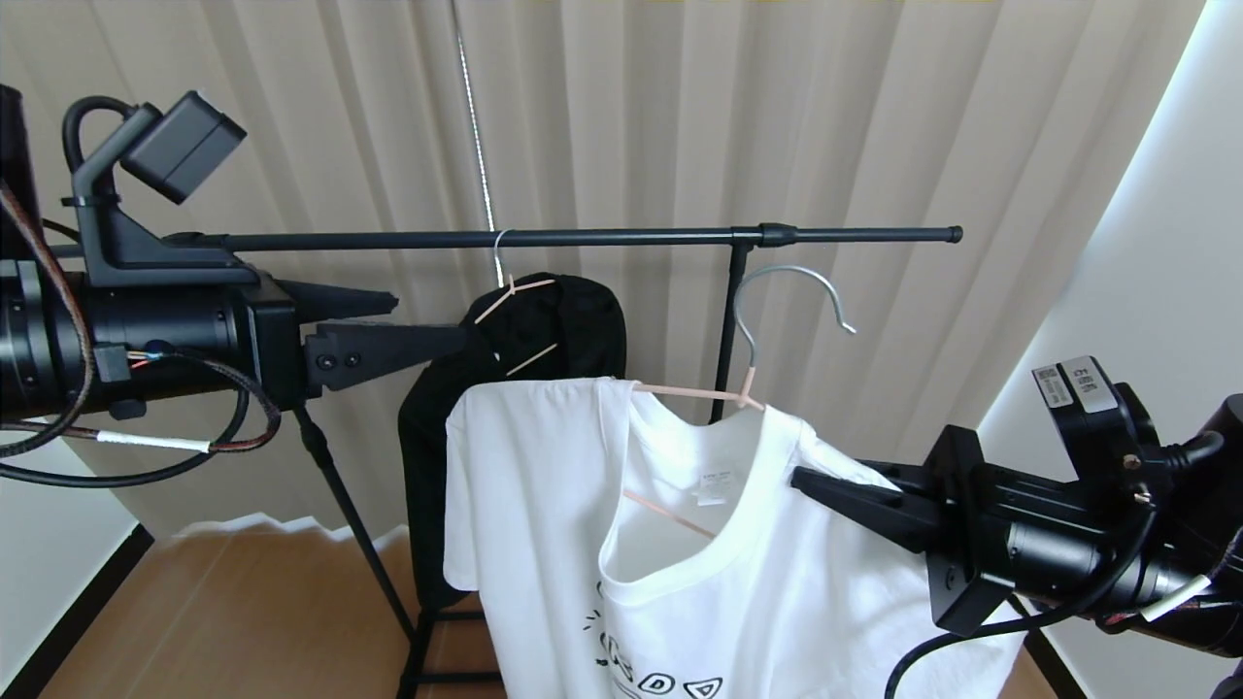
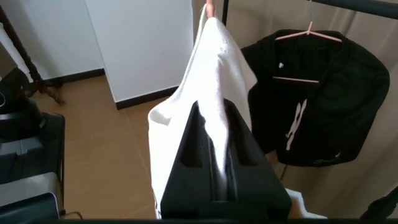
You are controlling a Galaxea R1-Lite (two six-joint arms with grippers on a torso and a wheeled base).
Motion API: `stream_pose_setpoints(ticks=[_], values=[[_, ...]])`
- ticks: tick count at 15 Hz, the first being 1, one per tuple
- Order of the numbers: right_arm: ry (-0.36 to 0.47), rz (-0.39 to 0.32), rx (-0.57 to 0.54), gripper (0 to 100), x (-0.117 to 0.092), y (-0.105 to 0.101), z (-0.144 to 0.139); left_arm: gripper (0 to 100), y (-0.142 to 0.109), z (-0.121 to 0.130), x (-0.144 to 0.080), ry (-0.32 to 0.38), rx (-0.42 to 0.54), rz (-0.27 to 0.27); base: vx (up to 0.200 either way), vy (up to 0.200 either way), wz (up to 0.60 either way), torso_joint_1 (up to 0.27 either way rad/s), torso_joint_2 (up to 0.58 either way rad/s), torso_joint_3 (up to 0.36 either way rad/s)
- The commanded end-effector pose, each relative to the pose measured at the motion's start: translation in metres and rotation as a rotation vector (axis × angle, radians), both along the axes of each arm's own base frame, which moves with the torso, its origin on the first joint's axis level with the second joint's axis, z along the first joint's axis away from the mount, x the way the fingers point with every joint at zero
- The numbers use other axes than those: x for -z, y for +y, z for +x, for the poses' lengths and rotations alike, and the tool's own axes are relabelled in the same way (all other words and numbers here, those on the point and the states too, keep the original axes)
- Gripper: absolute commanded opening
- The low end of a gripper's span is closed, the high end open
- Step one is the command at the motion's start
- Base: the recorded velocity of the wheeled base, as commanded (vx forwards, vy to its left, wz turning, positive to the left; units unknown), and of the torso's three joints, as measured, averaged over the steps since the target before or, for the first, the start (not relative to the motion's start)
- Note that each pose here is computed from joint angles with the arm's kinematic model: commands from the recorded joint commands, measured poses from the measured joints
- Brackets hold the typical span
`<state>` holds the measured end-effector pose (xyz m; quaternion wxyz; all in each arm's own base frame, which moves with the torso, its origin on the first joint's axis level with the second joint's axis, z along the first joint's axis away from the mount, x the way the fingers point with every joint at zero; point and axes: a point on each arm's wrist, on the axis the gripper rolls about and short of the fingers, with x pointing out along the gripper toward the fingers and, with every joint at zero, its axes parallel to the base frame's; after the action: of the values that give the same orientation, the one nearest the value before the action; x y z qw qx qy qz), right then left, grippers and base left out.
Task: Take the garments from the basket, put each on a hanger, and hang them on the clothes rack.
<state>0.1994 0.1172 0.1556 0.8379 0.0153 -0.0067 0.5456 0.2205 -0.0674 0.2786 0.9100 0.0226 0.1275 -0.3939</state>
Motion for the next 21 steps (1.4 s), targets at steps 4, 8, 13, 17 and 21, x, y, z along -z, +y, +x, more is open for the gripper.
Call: stream_pose_setpoints(ticks=[4, 8, 13, 17, 21], values=[[0.005, -0.003, -0.027, 0, 0.003, 0.000, -0.002, 100, -0.020, 0.029, -0.017, 0.043, 0.217, 0.028, 0.000, 0.000, 0.00, 0.000, 0.00, 0.000], [0.011, -0.007, -0.055, 0, 0.007, 0.000, -0.005, 100, -0.044, 0.048, -0.006, 0.045, 0.401, 0.203, 0.000, 0.000, 0.00, 0.000, 0.00, 0.000], [0.017, -0.011, -0.064, 0, 0.008, 0.002, -0.006, 100, -0.060, 0.059, 0.004, -0.069, 0.614, 0.237, 0.000, 0.000, 0.00, 0.000, 0.00, 0.000], [0.019, -0.014, -0.066, 0, 0.009, 0.002, -0.006, 100, -0.071, 0.052, 0.005, -0.164, 0.720, 0.312, 0.000, 0.000, 0.00, 0.000, 0.00, 0.000], [0.017, -0.012, -0.066, 0, 0.009, 0.002, -0.006, 100, -0.080, 0.055, 0.014, -0.137, 0.773, 0.337, 0.000, 0.000, 0.00, 0.000, 0.00, 0.000]])
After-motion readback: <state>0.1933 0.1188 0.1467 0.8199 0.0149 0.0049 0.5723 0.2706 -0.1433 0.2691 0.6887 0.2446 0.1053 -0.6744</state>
